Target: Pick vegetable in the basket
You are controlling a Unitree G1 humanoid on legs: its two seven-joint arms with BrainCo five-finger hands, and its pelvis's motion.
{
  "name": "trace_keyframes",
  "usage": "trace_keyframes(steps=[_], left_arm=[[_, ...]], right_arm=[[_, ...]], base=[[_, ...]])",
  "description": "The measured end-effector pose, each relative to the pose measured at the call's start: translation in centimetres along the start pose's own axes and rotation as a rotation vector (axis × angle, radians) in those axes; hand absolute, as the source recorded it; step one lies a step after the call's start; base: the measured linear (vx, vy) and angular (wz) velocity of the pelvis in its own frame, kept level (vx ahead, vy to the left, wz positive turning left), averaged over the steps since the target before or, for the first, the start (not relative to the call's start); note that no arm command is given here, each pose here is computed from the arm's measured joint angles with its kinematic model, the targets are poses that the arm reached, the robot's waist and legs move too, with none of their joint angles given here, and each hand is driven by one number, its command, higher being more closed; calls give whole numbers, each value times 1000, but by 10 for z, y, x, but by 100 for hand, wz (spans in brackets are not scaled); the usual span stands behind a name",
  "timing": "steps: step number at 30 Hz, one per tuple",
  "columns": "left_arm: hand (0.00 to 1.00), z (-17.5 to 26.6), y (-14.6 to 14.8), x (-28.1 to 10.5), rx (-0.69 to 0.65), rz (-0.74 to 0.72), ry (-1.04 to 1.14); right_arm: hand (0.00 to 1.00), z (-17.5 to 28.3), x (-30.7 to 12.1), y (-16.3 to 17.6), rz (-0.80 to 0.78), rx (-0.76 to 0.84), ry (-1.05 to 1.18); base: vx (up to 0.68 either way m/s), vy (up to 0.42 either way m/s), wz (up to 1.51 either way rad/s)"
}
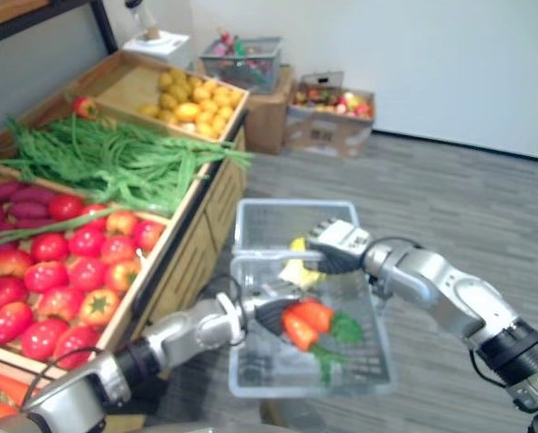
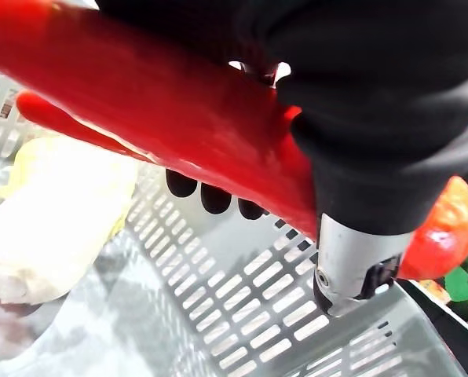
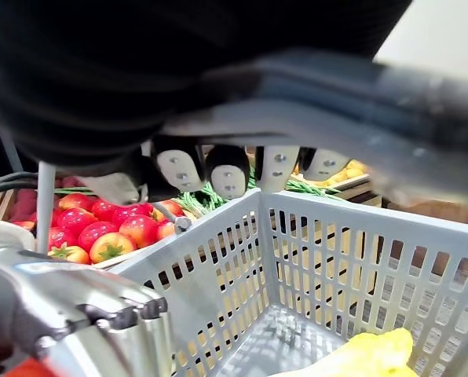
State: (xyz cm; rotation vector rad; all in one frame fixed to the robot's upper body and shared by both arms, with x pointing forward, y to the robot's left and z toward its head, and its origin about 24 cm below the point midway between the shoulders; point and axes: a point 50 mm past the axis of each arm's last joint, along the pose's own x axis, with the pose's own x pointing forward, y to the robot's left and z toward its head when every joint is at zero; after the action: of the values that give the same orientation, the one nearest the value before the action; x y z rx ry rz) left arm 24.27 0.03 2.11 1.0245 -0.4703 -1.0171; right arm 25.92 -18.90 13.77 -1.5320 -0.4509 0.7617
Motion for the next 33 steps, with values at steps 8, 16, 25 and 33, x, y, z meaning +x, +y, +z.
trace_keyframes(steps=[8,16,25,33], left_arm=[[0,-16,-1,13,14,33,127],[0,-22,-2,19,-29,53,195],[0,-4,20,19,9,128,88],[0,66,56,-19,-329,226,-327]], right_arm=[[100,2,1,-2,2,-4,-7],[100,5,2,-4,12,22,-18],[100,-1,0,12,-40,180,48],[100,-33,-26,89,-164,579,419]], base=[[18,-21,-7],[22,-23,-4],[-2,-39,20],[-25,-46,58]])
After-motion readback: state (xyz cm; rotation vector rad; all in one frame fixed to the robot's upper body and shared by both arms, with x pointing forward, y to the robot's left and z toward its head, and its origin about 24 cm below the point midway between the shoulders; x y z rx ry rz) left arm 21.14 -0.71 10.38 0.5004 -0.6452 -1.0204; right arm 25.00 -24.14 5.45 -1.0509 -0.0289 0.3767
